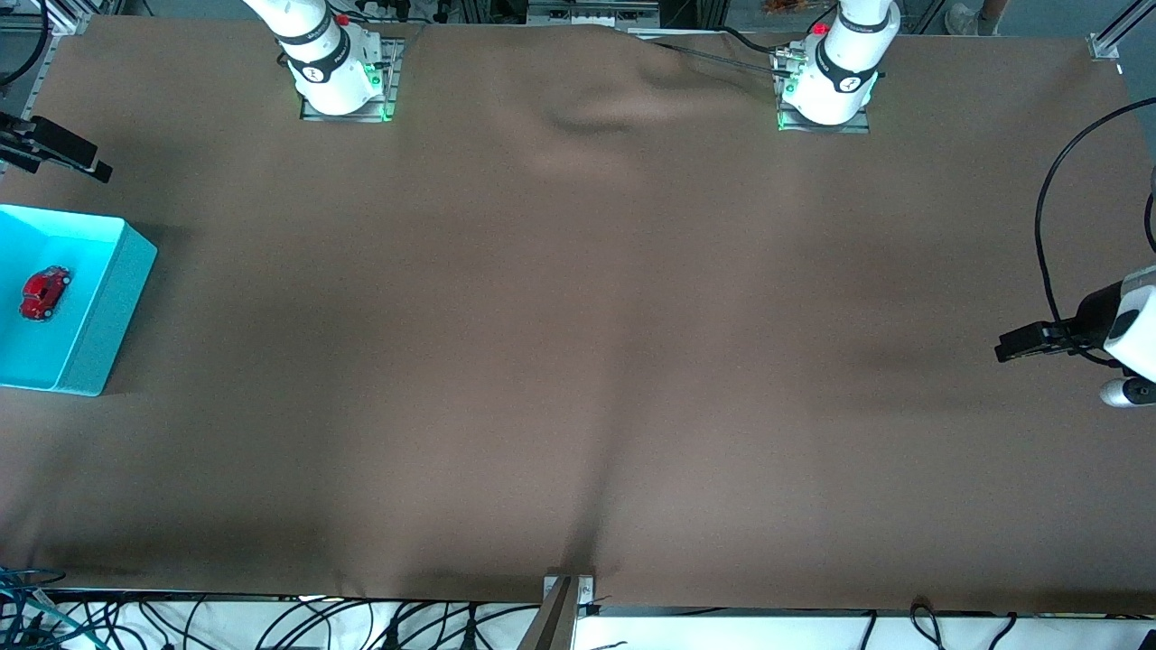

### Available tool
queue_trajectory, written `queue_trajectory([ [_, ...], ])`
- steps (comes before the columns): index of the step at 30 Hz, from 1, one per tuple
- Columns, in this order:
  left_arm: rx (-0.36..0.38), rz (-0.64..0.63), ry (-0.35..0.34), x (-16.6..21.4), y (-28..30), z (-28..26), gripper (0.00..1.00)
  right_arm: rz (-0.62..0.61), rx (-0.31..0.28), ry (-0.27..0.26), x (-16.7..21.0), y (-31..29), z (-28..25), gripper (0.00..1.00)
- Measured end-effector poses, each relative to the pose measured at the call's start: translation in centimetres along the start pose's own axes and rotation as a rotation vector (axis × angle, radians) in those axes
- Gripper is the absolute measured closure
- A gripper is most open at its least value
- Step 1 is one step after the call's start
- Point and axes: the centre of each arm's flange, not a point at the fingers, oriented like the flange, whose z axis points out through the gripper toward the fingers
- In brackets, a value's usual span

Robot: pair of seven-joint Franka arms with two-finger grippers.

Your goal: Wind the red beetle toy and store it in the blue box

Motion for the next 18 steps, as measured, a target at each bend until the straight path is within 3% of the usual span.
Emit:
queue_trajectory([
  [9, 0.000, 0.000, 0.000, 0.0, 0.0, 0.0, 0.00, 0.036, -0.007, 0.057, 0.6, -6.0, 0.4, 0.00],
  [18, 0.000, 0.000, 0.000, 0.0, 0.0, 0.0, 0.00, 0.031, -0.009, 0.051, 0.9, -7.2, 1.0, 0.00],
])
